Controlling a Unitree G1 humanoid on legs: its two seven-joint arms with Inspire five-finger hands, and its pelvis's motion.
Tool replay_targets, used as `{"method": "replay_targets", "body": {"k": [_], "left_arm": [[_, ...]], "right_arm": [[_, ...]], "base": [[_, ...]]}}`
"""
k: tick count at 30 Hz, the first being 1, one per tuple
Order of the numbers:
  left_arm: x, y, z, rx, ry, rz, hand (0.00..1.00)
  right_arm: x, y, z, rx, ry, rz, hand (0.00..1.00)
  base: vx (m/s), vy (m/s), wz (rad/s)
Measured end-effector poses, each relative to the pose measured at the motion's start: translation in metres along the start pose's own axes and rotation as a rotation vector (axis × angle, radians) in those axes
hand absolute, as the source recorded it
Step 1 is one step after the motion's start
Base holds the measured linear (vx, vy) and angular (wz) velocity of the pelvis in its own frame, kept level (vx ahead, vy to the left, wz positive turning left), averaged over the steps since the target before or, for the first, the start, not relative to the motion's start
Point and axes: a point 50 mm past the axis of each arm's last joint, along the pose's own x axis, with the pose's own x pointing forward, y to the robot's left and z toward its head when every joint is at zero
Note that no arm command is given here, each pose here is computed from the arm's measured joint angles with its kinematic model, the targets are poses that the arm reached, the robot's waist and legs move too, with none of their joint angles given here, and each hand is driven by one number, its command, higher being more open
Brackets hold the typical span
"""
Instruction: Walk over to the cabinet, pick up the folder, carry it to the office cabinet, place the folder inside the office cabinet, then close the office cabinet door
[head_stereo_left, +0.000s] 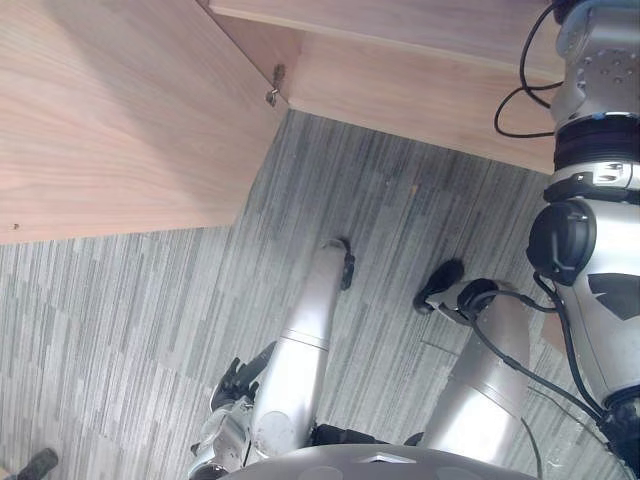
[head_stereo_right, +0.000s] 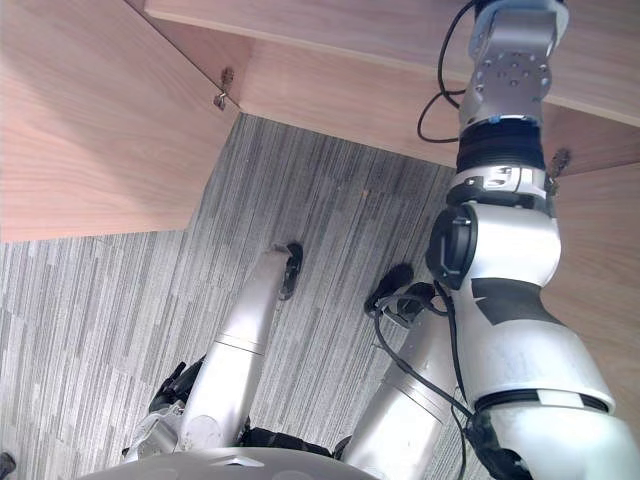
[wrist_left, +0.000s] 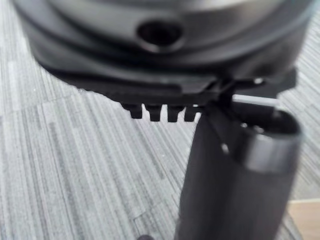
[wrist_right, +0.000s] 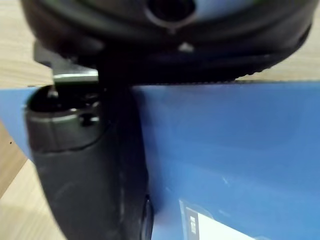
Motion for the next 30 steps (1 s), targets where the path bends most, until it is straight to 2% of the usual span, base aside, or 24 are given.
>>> {"method": "replay_targets", "body": {"k": [6,14,15,24,30], "left_arm": [[0.0,-0.007,0.003,0.026,-0.007,-0.028,1.0],[0.0,-0.007,0.001,0.034,0.009,-0.035,1.0],[-0.001,-0.006,0.0,0.034,0.014,-0.032,1.0],[-0.002,0.005,-0.008,0.01,0.053,0.011,1.0],[-0.003,0.017,-0.009,-0.093,0.044,0.074,1.0]], "right_arm": [[-0.004,0.006,0.021,0.249,-0.12,-0.011,0.0],[-0.009,0.018,0.038,0.327,-0.189,0.024,0.0],[-0.01,0.018,0.038,0.324,-0.187,0.024,1.0],[-0.011,0.027,0.035,0.227,-0.17,0.068,1.0],[-0.01,0.025,0.018,-0.061,-0.145,0.125,1.0]], "base": [[-0.01,-0.003,0.05],[0.02,0.002,0.11],[0.0,0.0,0.0],[0.01,0.02,0.02],[0.01,0.039,-0.02]]}}
